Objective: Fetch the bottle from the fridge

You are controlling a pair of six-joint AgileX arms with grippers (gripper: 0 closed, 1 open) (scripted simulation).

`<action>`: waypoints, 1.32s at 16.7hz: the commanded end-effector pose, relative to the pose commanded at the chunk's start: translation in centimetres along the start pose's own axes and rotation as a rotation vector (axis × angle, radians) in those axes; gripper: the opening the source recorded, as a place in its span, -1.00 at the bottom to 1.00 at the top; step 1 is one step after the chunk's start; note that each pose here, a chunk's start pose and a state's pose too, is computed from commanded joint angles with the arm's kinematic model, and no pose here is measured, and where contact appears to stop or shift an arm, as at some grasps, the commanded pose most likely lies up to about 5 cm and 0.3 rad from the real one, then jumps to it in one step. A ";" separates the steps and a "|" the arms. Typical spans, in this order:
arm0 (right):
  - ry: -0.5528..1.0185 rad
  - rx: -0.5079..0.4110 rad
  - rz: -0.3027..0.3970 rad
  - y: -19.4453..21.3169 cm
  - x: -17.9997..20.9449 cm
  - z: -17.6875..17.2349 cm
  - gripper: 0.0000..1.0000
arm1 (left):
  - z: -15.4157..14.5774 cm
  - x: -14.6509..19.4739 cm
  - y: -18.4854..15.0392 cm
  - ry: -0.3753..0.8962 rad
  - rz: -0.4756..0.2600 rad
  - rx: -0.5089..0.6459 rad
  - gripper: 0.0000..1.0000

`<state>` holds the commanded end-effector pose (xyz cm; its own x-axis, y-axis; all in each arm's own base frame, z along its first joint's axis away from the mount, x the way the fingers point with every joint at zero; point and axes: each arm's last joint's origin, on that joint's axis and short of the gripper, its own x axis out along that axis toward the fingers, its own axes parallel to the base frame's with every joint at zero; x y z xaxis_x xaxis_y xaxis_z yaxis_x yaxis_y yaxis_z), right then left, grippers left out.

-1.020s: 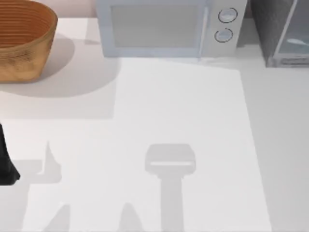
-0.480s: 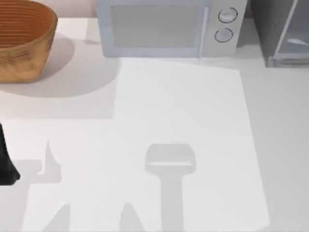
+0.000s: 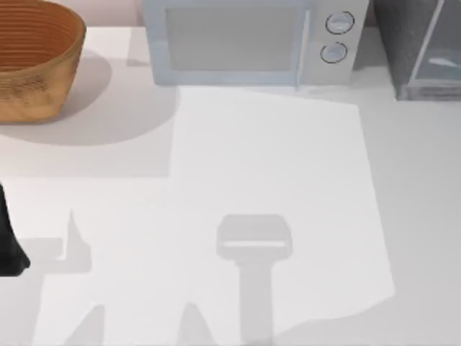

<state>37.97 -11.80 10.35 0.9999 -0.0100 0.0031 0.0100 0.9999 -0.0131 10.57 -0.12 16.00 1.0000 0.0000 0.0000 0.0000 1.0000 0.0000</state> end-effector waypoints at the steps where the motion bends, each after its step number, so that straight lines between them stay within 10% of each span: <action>1: -0.004 -0.001 -0.003 -0.2 -0.1 0.1 1.00 | 0.0 0.0 0.0 0.000 0.000 0.000 1.00; 15: 0.000 0.000 0.000 0.0 6.0 0.0 1.00 | 0.0 0.0 0.0 0.000 0.000 0.000 1.00; 22: 0.000 0.000 0.000 0.0 6.0 0.0 -0.06 | 0.0 0.0 0.0 0.000 0.000 0.000 1.00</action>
<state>43.97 -11.86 10.37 0.9999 -0.0100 0.0030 0.0100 0.9999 -0.0131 10.57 -0.12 16.00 1.0000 0.0000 0.0000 0.0000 1.0000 0.0000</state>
